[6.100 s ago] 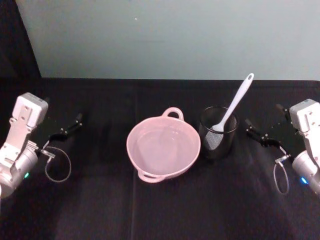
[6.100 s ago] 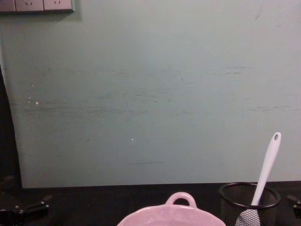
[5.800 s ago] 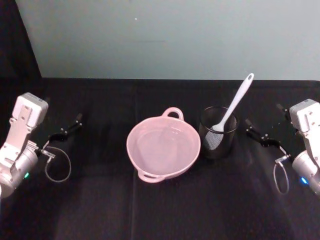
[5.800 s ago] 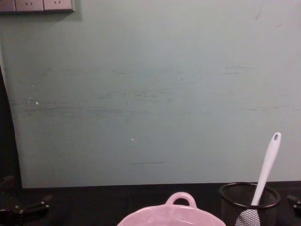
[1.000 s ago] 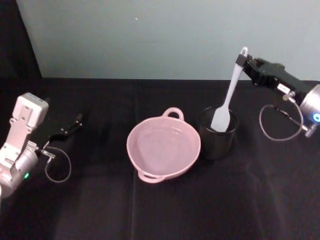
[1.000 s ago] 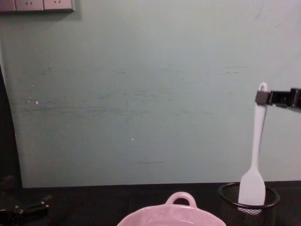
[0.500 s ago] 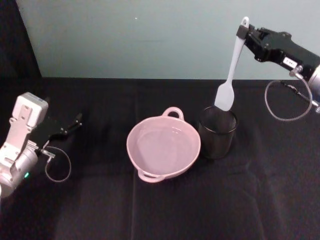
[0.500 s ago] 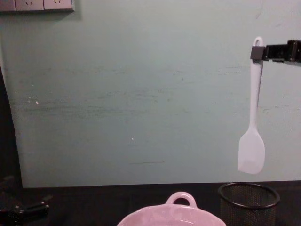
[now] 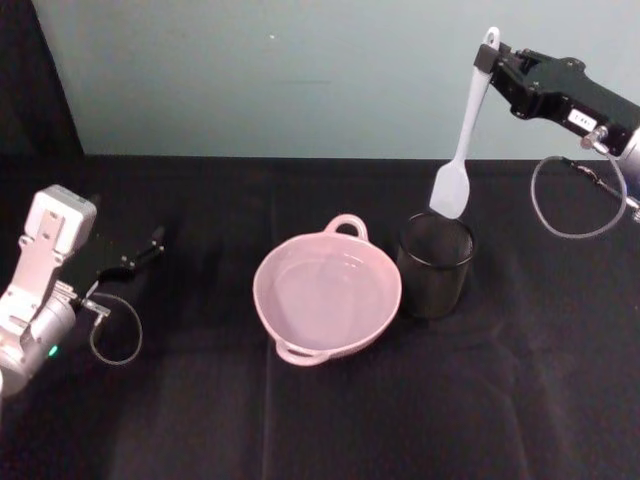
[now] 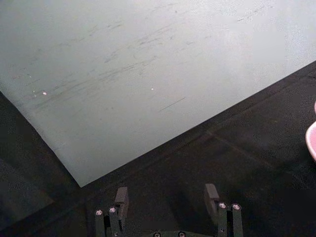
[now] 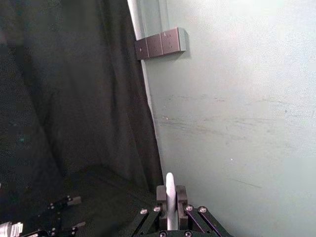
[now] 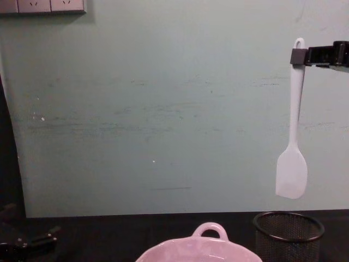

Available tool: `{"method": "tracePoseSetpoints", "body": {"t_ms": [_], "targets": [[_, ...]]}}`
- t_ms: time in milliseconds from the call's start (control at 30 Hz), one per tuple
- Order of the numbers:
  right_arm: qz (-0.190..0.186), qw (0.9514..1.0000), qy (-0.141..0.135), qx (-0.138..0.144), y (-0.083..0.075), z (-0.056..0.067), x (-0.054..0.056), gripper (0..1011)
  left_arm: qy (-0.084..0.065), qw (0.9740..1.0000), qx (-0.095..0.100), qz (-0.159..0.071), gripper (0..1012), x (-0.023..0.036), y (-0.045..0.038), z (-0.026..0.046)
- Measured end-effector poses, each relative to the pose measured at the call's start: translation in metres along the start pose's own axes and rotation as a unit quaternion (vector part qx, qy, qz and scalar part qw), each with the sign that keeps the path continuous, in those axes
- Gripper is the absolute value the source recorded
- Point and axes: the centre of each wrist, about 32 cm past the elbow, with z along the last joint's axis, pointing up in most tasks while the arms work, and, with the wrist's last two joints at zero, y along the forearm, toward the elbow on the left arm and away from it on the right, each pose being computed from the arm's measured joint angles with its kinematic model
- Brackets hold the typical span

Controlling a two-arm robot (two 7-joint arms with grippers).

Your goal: Use the one hand to pick up the spoon and stir the clear water in the bowl.

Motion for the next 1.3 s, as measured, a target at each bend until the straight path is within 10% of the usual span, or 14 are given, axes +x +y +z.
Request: {"method": "tracePoseSetpoints", "body": {"t_ms": [467, 767, 1300], "targets": [[0.001, 1.0000, -0.003, -0.002, 0.000, 0.000, -0.001, 122, 0.000, 1.0000, 0.000, 0.000, 1011, 0.0000, 0.0000, 0.0000], [0.039, 0.9990, -0.017, -0.016, 0.024, -0.002, -0.020, 122, 0.000, 1.0000, 0.000, 0.000, 1011, 0.0000, 0.0000, 0.0000], [0.141, 0.9891, -0.010, -0.042, 0.073, -0.070, -0.052, 123, 0.000, 1.0000, 0.000, 0.000, 1011, 0.0000, 0.0000, 0.0000]]}}
